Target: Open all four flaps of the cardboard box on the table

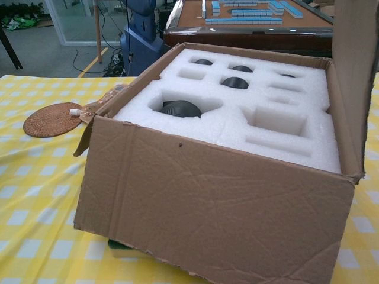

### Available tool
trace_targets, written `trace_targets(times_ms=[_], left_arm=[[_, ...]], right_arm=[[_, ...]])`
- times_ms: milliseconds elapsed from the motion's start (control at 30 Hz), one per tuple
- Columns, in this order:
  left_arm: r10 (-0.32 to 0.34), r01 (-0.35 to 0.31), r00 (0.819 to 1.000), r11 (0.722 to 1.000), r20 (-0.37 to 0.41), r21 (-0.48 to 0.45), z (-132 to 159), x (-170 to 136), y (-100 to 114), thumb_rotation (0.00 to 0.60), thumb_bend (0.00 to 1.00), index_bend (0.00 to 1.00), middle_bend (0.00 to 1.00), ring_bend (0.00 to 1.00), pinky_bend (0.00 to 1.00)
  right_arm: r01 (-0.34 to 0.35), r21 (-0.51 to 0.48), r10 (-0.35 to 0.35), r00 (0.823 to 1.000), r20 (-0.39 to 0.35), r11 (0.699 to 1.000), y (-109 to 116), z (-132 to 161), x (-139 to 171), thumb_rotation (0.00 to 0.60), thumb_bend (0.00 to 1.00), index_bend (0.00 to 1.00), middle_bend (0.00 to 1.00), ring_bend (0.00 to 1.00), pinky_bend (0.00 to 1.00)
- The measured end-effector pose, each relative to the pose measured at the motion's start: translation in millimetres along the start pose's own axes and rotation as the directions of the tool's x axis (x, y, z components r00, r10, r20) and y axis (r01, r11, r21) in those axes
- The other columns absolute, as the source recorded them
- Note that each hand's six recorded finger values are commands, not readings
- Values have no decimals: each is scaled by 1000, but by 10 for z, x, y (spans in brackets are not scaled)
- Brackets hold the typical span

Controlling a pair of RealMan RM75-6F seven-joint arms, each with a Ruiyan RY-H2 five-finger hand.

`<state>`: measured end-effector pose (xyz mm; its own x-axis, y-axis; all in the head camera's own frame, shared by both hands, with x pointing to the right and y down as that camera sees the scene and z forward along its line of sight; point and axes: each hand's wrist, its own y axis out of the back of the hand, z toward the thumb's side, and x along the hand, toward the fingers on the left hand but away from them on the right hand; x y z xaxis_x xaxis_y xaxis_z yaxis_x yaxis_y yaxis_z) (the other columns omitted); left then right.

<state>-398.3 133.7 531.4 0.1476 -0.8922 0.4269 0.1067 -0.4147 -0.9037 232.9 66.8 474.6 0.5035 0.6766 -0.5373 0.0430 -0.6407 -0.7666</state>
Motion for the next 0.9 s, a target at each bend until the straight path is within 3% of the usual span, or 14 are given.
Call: trace_targets(times_ms=[300, 633, 767, 900], left_arm=[[-7, 7, 1000, 1000, 6, -1, 26, 3, 4, 263, 532, 483, 457, 179, 0], [-14, 14, 1000, 1000, 19, -4, 92, -3, 18, 262, 532, 483, 457, 179, 0], [-9, 9, 1000, 1000, 16, -11, 89, -12, 31, 264, 532, 483, 457, 179, 0], [6, -6, 1000, 1000, 13, -25, 84, -28, 51, 264, 532, 483, 457, 179, 0]], right_arm=[[22, -32, -19, 995, 102, 999, 12, -295, 474, 600, 1000, 383, 572, 314, 125], [23, -101, 3, 966, 258, 995, -137, -784, 988, 600, 1000, 384, 572, 314, 125], [13, -100, 15, 959, 282, 995, -191, -906, 1039, 600, 1000, 383, 561, 314, 125], [30, -111, 3, 960, 281, 993, -236, -947, 1029, 600, 1000, 383, 485, 314, 134]])
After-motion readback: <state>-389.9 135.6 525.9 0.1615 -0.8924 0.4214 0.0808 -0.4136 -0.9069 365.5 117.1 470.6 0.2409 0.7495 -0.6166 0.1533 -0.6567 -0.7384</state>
